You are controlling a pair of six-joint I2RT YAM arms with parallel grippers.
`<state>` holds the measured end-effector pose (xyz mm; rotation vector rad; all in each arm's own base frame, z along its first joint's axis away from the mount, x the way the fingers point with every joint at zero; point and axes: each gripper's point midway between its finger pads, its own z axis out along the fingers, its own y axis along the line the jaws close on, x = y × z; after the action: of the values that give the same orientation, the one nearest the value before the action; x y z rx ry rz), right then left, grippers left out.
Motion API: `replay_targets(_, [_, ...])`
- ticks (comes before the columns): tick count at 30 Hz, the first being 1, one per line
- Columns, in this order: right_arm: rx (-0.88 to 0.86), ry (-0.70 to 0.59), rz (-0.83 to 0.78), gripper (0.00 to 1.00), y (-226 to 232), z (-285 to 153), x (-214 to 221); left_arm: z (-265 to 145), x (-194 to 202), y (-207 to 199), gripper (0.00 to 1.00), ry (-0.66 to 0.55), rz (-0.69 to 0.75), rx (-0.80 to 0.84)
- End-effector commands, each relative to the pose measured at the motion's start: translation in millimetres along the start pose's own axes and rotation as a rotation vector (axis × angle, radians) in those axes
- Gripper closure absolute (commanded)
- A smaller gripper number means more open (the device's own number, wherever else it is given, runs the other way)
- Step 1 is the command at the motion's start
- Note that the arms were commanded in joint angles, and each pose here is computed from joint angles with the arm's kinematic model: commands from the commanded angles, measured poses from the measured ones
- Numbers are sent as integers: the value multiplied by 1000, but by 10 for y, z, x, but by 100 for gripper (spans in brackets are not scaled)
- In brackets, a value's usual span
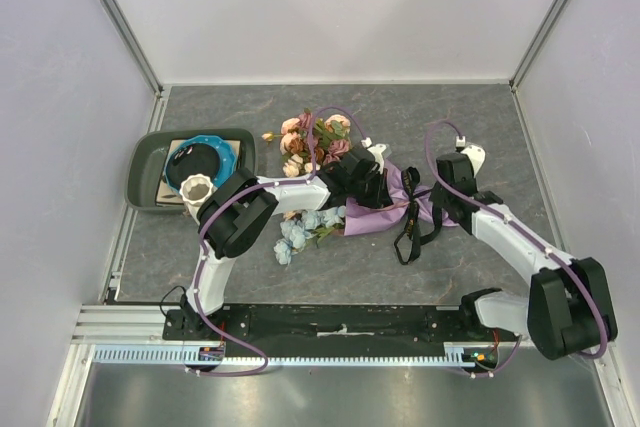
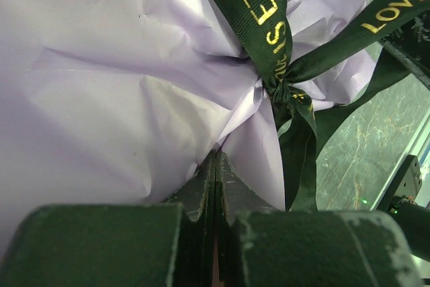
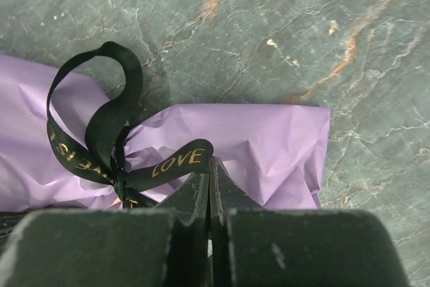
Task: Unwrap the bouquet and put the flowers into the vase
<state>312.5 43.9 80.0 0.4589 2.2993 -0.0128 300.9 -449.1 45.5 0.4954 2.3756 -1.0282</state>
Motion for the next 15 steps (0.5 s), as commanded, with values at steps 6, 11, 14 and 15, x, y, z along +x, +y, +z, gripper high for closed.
replay_targets(6, [-38, -483, 331, 100, 23, -688, -1007, 28, 135, 472, 98, 37, -76, -162])
replay_targets(11, [-150, -580, 439, 100, 125, -1100, -1382, 29, 238, 684, 98, 58, -119, -191])
replay_targets(14, [-211, -647, 458, 100, 263, -1429, -1795, 47, 266, 683, 98, 62, -122, -167])
replay_targets(15, [-218, -664, 461, 100, 274, -1501, -1882, 52, 266, 675, 98, 63, -122, -162])
